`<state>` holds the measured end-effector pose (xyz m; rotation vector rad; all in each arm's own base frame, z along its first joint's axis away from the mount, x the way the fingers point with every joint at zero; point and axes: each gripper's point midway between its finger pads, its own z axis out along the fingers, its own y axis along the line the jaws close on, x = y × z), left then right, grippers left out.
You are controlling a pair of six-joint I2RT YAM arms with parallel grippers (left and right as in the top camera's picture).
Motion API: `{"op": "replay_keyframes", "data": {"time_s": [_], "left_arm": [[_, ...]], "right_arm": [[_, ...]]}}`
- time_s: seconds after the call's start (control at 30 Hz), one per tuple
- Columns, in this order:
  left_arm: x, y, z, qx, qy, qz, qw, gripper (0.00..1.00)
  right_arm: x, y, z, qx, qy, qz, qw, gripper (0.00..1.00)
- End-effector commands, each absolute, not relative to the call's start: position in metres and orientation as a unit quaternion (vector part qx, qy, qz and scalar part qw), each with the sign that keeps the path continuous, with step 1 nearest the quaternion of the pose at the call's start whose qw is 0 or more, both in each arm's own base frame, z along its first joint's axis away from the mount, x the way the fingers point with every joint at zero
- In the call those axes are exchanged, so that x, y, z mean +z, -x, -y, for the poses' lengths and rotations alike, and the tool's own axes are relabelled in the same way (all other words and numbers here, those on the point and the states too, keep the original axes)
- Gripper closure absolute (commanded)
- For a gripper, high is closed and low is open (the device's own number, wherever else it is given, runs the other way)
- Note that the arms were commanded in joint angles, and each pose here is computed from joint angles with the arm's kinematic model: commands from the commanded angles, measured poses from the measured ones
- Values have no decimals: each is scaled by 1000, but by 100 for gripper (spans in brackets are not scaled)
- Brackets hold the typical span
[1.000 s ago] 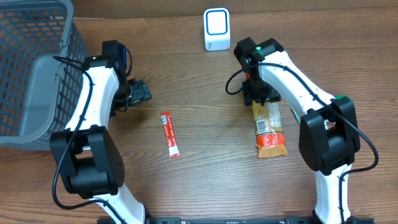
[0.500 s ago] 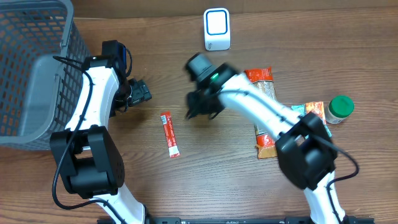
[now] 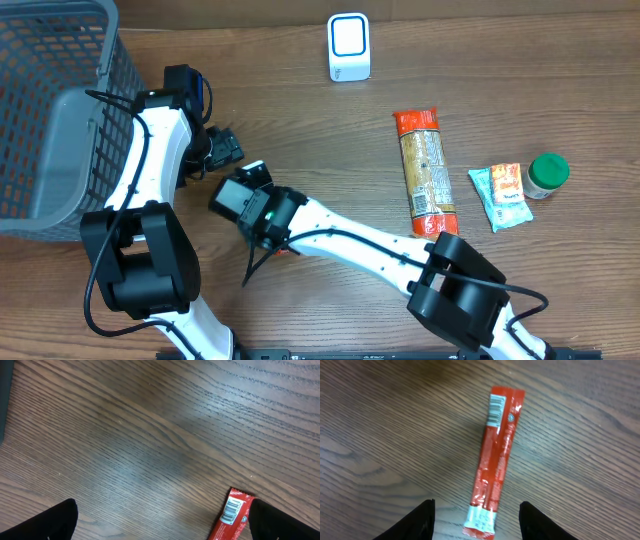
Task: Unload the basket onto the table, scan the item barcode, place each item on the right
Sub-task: 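Release the spaghetti packet and move the right gripper left to the red sticks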
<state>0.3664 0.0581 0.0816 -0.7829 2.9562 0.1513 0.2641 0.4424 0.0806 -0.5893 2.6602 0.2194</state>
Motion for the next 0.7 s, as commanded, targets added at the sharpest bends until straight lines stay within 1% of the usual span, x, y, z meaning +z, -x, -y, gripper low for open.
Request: {"op": "replay_keyframes", "data": {"time_s": [0.0,0.17,0.33,0.43,0.53,0.67], "left_arm": [[88,-368,-58,51,242,-968,49,0],[88,-368,-58,51,242,-968,49,0],[88,-368,-58,51,242,-968,49,0],[88,-368,-58,51,242,-968,49,0],[88,-368,-58,51,242,-968,49,0],[88,-368,-58,51,242,-968,49,0]], "right_arm": [[99,-275,-442,80,176,-951,239,46],[83,-275,-443,73,166,-956,230,47],[49,-274,-444,55,172,-961,210,47],[31,-271,-439,37,176,-964,195,52],[24,-267,-436,36,164,-970,179,55],[22,-262,-437,45,154,-973,165,56]]}}
